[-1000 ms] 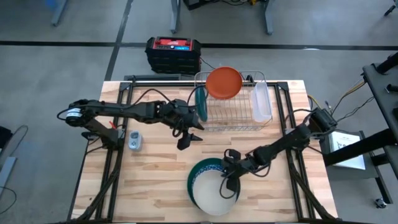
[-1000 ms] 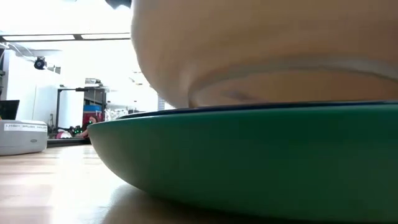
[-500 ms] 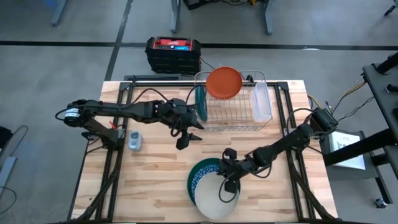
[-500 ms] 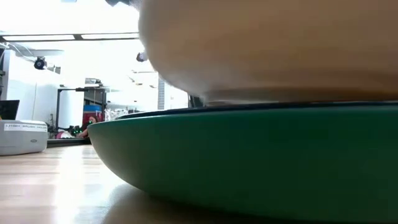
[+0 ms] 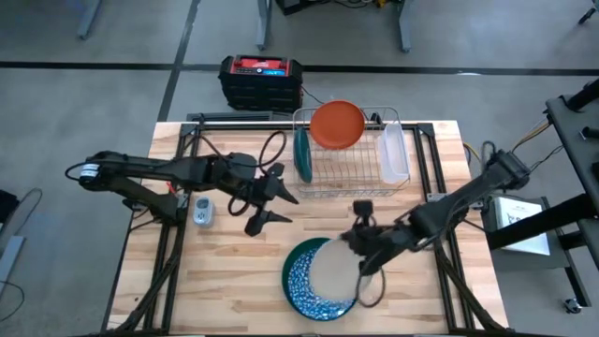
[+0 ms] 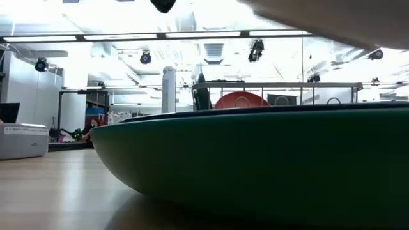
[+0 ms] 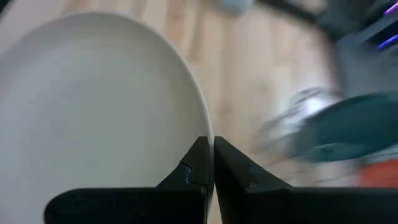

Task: Sort dishes
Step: Put the white plate in the dish rack

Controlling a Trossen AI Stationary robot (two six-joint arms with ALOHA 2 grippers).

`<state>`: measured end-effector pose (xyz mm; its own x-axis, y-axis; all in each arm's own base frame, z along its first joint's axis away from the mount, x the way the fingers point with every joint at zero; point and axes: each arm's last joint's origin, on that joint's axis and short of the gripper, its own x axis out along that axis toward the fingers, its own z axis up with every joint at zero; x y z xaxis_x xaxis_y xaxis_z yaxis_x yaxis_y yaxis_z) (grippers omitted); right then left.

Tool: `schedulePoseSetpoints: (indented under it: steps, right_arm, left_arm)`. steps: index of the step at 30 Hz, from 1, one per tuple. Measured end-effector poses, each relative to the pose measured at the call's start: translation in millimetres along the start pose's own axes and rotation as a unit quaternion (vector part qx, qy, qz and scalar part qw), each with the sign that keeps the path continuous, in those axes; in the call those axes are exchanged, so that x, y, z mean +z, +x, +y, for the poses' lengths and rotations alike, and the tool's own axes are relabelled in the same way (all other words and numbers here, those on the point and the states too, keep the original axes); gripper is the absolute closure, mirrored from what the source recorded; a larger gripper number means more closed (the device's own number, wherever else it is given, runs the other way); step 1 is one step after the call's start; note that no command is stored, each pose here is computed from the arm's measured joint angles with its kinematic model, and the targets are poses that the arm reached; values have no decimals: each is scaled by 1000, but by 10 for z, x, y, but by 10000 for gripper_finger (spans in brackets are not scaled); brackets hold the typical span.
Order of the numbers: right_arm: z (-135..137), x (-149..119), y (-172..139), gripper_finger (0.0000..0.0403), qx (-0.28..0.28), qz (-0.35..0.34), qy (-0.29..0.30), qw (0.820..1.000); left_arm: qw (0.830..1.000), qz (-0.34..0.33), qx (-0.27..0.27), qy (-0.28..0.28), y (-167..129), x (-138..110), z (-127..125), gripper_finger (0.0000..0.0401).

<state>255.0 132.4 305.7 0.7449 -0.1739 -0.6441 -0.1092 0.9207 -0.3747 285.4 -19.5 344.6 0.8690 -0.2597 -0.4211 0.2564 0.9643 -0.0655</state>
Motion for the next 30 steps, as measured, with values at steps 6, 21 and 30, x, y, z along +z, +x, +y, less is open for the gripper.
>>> schedulePoseSetpoints:
  steps: [6,21,30]
  right_arm:
    - [-421,64,-552,403,-141,-45,-228,962]
    - [-1409,-115,-978,403,-194,-80,-569,795]
    - [-1907,-147,-655,403,-211,-67,-670,709]
  left_arm:
    - [998,25,52,3,-54,-90,-15,171]
    - [965,69,252,36,-87,-153,98,171]
    - [940,70,333,21,-119,-158,138,171]
